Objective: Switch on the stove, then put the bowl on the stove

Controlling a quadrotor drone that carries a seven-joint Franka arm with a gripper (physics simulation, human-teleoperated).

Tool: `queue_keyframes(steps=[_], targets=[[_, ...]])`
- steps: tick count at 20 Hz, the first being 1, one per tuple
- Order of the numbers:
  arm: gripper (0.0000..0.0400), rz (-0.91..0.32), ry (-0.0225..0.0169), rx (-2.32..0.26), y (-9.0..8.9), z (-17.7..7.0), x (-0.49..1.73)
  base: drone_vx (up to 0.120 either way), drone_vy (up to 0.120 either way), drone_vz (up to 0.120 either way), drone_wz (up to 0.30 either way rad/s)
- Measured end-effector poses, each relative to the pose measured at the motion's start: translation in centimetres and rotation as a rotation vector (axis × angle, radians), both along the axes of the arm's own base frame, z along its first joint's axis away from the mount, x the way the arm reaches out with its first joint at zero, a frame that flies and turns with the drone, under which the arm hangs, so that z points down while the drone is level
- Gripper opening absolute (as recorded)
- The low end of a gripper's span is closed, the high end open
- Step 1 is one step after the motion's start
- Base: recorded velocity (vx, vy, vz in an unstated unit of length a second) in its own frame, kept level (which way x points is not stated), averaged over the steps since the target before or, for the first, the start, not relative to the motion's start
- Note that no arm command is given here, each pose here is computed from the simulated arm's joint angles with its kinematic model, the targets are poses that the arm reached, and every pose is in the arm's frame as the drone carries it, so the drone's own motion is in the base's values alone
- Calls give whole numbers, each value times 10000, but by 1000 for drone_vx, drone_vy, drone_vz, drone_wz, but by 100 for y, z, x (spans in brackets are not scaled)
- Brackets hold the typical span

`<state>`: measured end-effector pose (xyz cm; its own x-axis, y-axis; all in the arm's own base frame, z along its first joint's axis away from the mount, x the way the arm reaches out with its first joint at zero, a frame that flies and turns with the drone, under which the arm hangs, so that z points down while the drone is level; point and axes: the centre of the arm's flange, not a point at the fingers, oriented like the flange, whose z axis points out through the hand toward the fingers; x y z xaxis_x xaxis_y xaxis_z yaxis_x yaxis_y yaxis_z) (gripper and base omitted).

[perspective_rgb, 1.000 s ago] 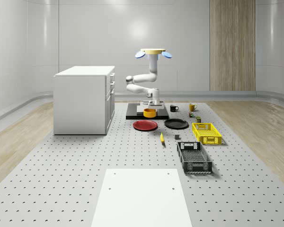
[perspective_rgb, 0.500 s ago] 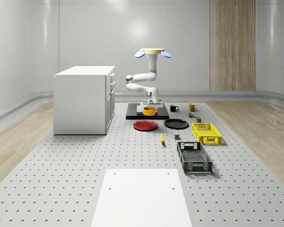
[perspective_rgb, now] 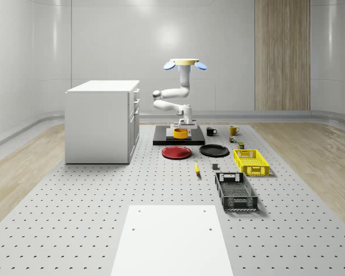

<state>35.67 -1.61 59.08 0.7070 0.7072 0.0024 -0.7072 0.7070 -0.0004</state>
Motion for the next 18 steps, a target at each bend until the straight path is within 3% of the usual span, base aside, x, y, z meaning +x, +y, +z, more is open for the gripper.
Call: queue_keyframes(steps=[4,7,18], targets=[[100,0,0,0,0,0,0,-120,0,0,0],[100,0,0,0,0,0,0,-120,-80,0,0],[100,0,0,0,0,0,0,-120,0,0,0]])
